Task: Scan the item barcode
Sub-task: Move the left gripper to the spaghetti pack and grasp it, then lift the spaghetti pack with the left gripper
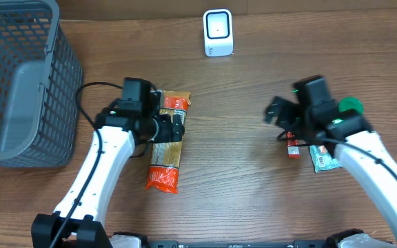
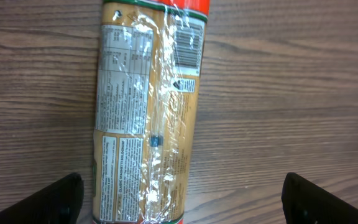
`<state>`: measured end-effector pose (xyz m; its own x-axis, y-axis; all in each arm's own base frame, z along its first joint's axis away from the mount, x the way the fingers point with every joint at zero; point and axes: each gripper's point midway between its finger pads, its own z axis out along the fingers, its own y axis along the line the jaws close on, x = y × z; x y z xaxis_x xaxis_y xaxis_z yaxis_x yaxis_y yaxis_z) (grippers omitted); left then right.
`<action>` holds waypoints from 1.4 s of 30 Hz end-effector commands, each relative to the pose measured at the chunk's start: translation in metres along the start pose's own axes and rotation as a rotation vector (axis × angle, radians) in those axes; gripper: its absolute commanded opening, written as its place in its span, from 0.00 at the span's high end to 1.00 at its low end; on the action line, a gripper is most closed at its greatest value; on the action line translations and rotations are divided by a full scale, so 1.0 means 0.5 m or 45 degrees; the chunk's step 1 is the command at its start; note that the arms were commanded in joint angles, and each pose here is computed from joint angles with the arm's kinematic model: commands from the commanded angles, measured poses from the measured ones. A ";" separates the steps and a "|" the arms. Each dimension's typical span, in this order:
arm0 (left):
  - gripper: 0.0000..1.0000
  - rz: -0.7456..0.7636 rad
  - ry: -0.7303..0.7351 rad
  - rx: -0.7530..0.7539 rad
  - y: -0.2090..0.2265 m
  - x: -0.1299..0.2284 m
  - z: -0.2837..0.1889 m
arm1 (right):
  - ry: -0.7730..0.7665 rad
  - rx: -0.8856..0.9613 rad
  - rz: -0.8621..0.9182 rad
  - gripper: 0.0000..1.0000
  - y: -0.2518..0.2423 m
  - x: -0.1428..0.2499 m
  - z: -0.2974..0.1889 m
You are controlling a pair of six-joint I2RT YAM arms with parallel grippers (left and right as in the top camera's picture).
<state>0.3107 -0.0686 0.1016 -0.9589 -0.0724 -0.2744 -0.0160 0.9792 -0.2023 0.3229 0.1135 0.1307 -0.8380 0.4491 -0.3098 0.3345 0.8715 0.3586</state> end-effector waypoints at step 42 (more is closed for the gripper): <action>0.63 0.127 0.264 -0.273 0.094 0.079 0.220 | -0.053 0.148 0.219 0.00 -0.137 -0.077 -0.020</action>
<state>0.3149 -0.0503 -0.0017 -0.9883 0.0378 -0.1478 0.0377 0.9993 0.0036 0.3246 0.0356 0.1222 -0.7509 0.6002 -0.2755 0.5261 0.7958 0.2999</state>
